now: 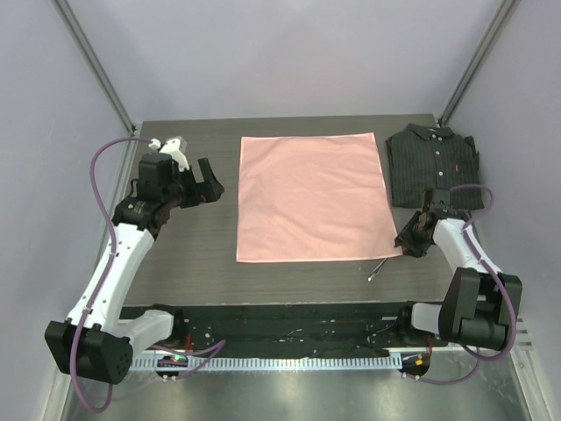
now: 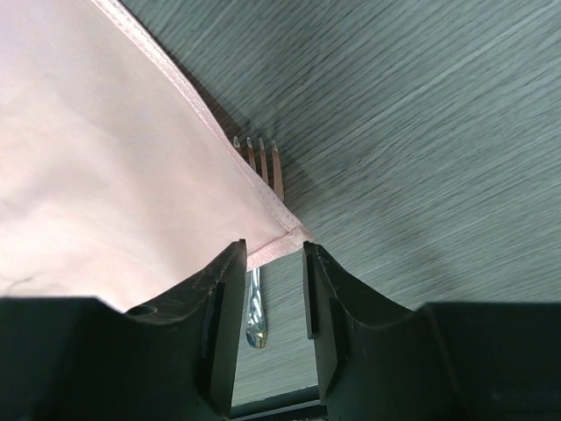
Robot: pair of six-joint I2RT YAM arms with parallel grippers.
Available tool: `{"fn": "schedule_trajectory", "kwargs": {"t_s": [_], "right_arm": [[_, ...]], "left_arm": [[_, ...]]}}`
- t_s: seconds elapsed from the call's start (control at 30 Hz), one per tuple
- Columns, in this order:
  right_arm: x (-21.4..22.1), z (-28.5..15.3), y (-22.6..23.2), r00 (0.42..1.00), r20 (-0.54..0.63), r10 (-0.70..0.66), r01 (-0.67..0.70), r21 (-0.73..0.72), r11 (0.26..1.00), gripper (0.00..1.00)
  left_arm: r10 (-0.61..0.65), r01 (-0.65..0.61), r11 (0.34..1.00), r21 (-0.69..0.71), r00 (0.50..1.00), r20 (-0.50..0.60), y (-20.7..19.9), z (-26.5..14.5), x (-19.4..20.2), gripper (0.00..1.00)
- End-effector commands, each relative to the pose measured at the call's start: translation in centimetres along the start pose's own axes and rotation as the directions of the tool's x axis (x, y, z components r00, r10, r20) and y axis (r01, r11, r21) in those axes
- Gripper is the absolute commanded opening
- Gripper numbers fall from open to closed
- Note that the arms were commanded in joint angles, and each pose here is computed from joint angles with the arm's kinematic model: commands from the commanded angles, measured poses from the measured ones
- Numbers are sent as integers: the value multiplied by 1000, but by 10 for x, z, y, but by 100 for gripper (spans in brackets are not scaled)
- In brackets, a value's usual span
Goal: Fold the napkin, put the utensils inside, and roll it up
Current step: Fold the napkin
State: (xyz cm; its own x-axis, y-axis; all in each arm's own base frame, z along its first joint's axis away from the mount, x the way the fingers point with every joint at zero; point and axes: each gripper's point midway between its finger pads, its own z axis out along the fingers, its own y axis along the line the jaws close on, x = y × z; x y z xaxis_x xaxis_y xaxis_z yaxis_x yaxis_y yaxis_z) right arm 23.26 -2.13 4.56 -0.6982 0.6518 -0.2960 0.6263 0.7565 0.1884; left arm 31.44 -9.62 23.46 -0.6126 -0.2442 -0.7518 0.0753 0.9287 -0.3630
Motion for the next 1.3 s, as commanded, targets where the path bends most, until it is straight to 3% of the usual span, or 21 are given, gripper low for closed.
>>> {"fn": "schedule_trajectory", "kwargs": {"t_s": [0.0,0.67,0.87,1.0,1.03,1.13,1.27], "right_arm": [[-2,7,2,1000,-2,13,-13,1,1000,41],[-4,25,-8,1000,17,10,-11,51,999,43],[-5,23,-8,999,32,16,-18,46,999,34],[-10,18,-5,998,56,14,-15,32,999,18],[-10,17,-3,999,53,9,-10,21,1000,10],[-16,12,4,998,68,-7,8,-9,1000,1],[-27,-4,32,990,116,-84,93,-79,993,1]], "left_arm": [[13,-14,1000,25,999,35,-4,-2,-8,100],[11,-12,1000,21,1000,25,-3,0,-5,100],[11,-12,1000,21,1000,25,-3,0,-5,100],[11,-12,1000,21,1000,23,-3,1,-5,100],[12,-12,1000,22,1000,26,-3,0,-6,100],[12,-13,1000,23,1000,25,-3,0,-5,100],[12,-12,1000,26,1000,23,-3,1,-5,100]]}}
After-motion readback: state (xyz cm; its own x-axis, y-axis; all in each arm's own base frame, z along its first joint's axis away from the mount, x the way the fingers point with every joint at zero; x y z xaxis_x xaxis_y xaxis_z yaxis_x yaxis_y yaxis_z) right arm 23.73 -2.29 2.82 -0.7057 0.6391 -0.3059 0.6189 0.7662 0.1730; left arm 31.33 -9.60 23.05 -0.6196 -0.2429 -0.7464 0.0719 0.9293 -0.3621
